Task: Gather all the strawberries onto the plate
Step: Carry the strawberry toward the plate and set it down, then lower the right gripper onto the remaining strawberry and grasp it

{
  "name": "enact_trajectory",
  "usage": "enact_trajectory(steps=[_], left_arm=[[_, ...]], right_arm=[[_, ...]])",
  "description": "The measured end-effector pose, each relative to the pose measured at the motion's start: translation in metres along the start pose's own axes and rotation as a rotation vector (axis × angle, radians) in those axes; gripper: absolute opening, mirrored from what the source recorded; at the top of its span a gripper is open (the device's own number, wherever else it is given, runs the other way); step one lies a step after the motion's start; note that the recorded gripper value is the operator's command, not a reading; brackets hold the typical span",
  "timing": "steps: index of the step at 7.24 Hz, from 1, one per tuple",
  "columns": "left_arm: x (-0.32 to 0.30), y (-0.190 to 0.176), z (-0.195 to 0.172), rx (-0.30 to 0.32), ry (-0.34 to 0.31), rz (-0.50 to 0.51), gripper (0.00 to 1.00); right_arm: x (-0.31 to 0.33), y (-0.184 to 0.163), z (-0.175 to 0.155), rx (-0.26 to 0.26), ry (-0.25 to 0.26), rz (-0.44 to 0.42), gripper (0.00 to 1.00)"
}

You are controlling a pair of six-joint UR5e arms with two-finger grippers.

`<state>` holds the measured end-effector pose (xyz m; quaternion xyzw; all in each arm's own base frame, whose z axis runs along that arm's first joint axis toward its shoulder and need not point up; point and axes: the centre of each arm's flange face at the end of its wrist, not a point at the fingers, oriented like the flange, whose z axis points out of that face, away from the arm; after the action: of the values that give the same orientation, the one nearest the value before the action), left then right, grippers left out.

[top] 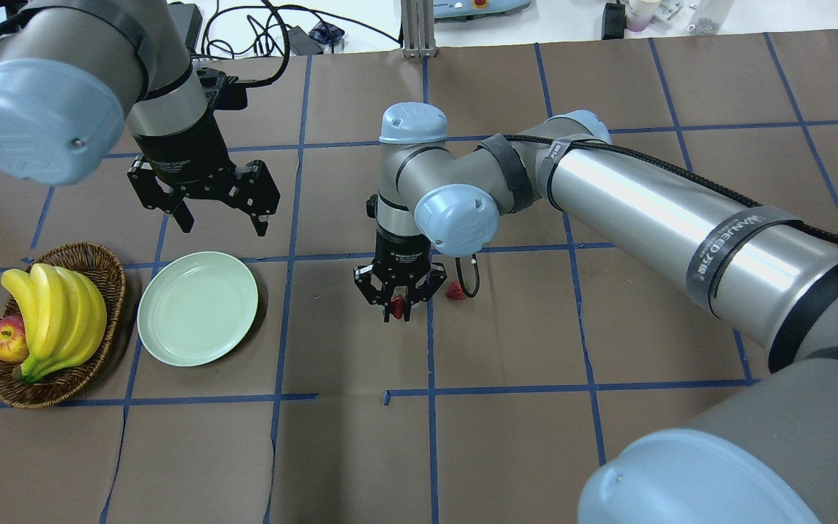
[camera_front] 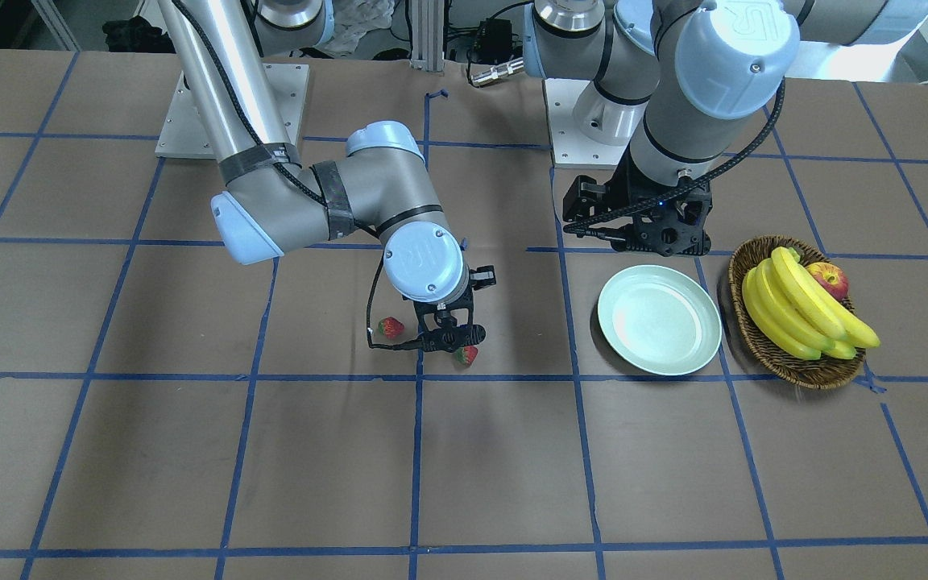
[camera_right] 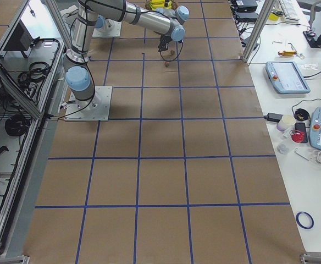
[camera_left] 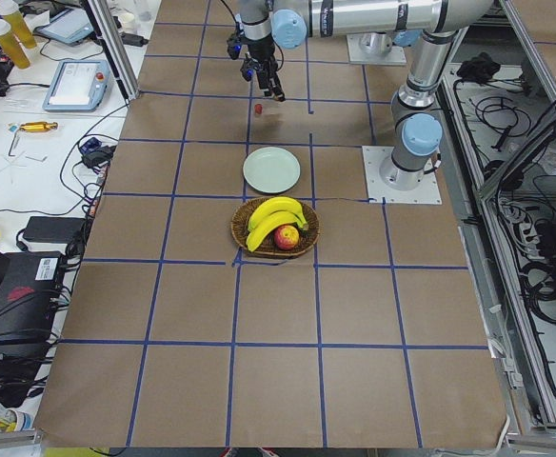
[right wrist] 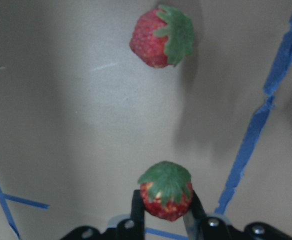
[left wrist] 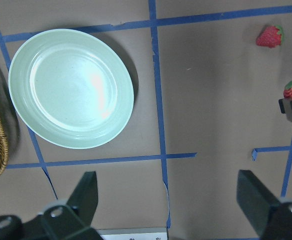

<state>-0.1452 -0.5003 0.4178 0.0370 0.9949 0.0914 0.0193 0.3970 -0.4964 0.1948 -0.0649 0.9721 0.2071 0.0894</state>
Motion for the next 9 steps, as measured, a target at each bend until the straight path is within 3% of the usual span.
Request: enact_trajectory(steps=[1,2,4,6,7,9], left_arm=[[0.000,0.000,0.000,-0.001,-0.001,0.000,1.00],[0.000,0.000,0.001,-0.002,-0.001,0.000,1.00],[0.000,0.000,0.002,-0.005,-0.003,0.001,1.00],[0.000,-0.001,0.003,-0.006,-0.004,0.001,1.00],[0.000,-0.001,0.002,-0.005,-0.004,0.001,1.00],[0.000,-0.001,0.002,-0.004,-0.004,0.004,1.00]], right_arm=[[0.000,-0.004,0.007,-0.003,-0.008,-0.001,0.49],[0.000,-0.008,0.012,-0.004,-0.014,-0.002,0.73],[0.000,-0.010,0.014,-0.001,-0.018,-0.006,0.96],[-0.003,-0.006,-0.005,0.040,-0.010,-0.018,1.00],[-0.004,0.003,-0.031,0.095,0.018,-0.035,1.00],[0.012,0.012,-0.063,0.178,0.154,-0.098,1.00]])
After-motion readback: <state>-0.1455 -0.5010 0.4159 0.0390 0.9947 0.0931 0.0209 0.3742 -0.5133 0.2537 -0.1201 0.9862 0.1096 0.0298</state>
